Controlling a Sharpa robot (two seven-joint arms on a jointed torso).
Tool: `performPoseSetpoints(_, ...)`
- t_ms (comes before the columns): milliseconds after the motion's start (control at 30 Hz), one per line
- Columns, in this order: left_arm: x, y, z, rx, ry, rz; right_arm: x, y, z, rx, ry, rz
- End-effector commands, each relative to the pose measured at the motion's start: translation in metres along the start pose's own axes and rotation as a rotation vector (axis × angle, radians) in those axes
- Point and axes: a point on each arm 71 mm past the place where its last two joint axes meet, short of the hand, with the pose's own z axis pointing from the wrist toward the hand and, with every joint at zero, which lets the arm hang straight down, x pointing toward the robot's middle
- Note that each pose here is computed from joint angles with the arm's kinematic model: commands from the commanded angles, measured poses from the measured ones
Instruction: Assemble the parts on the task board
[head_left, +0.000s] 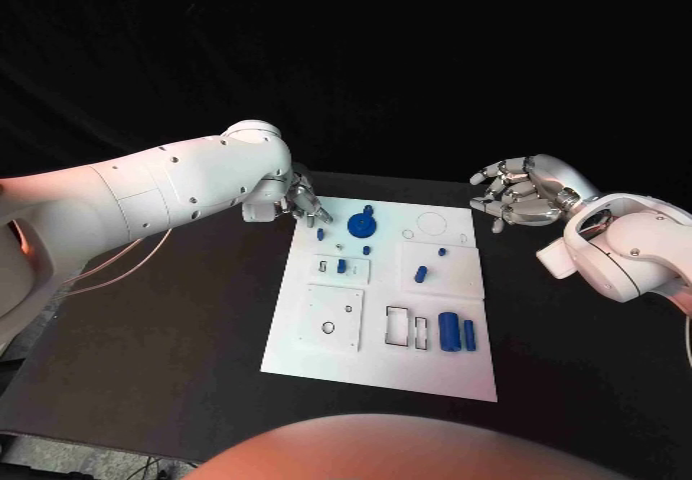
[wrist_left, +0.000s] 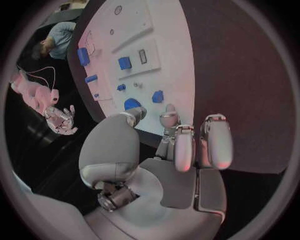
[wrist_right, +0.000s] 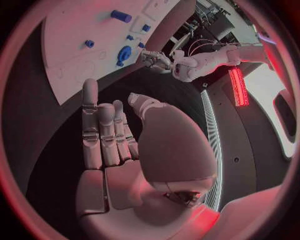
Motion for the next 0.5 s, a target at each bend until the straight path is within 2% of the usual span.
performPoseSetpoints(33,0.0013,-0.0036,0.0008,0.024,0.007,0.01,0.0013,0.0013,0.0002,-0.015,0.005,-0.007)
performPoseSetpoints(500,0.0053,0.0002,0.0042,0.015,0.035,0.014,0.0022,0.0017,0.0007,-0.016,0.007,-0.007)
